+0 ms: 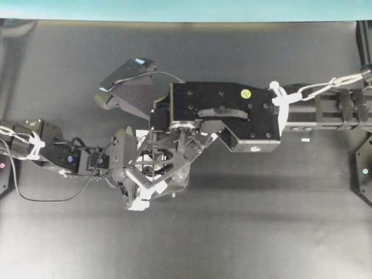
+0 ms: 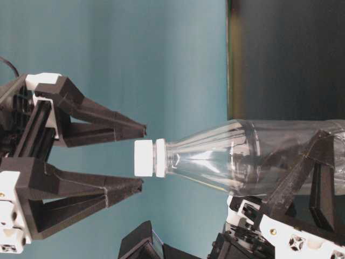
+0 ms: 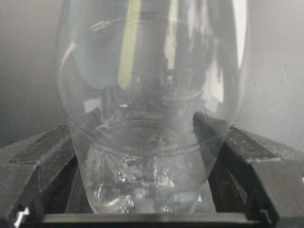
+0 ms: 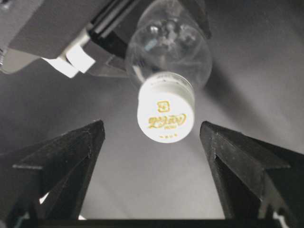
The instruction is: Open the bottle cap by holding the bottle with the left arm and twisting the cap with the right arm.
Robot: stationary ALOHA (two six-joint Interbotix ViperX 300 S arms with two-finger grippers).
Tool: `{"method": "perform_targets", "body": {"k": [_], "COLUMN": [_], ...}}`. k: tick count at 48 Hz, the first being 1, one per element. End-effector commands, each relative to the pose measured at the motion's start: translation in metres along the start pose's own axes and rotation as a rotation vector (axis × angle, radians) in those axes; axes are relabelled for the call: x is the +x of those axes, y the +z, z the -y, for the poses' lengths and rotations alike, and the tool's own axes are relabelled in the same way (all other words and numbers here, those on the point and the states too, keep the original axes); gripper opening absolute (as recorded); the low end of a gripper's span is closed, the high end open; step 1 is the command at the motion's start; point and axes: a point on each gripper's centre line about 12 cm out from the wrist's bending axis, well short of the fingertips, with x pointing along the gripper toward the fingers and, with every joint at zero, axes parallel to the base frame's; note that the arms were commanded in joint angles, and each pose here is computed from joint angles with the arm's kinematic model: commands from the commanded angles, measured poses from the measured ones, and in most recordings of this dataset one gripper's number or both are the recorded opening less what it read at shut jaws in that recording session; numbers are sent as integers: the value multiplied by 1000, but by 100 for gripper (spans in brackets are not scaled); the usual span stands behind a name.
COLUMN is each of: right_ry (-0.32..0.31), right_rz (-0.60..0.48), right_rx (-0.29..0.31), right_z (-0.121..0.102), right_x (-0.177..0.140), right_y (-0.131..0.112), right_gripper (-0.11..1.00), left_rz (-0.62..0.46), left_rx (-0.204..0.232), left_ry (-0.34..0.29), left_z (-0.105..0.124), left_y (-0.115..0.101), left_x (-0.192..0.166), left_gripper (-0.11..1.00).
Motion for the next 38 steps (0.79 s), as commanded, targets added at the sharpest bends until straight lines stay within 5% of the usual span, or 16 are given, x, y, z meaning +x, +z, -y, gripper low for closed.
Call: {"method": "perform_targets", "body": {"k": [1,16,29,38], "right_ry": [1,-3,-3,-5], "right_rz": [7,12,18,4], "right_rx": [-14,-3,-20,-89], "right_z": [-2,2,2,4], "right_x": [2,4,5,4], "right_y": [0,4,6,5], "right_gripper": [78,74,37,37], "left_rz": [-4,-4,-4,-4], "left_rx": [1,1,1,1], "left_ry": [-7,-7,-7,-7], "left_z": [3,3,3,3], "left_y": [0,0,0,0], "left_x": [1,1,1,1], "left_gripper": [81,81,81,81]}}
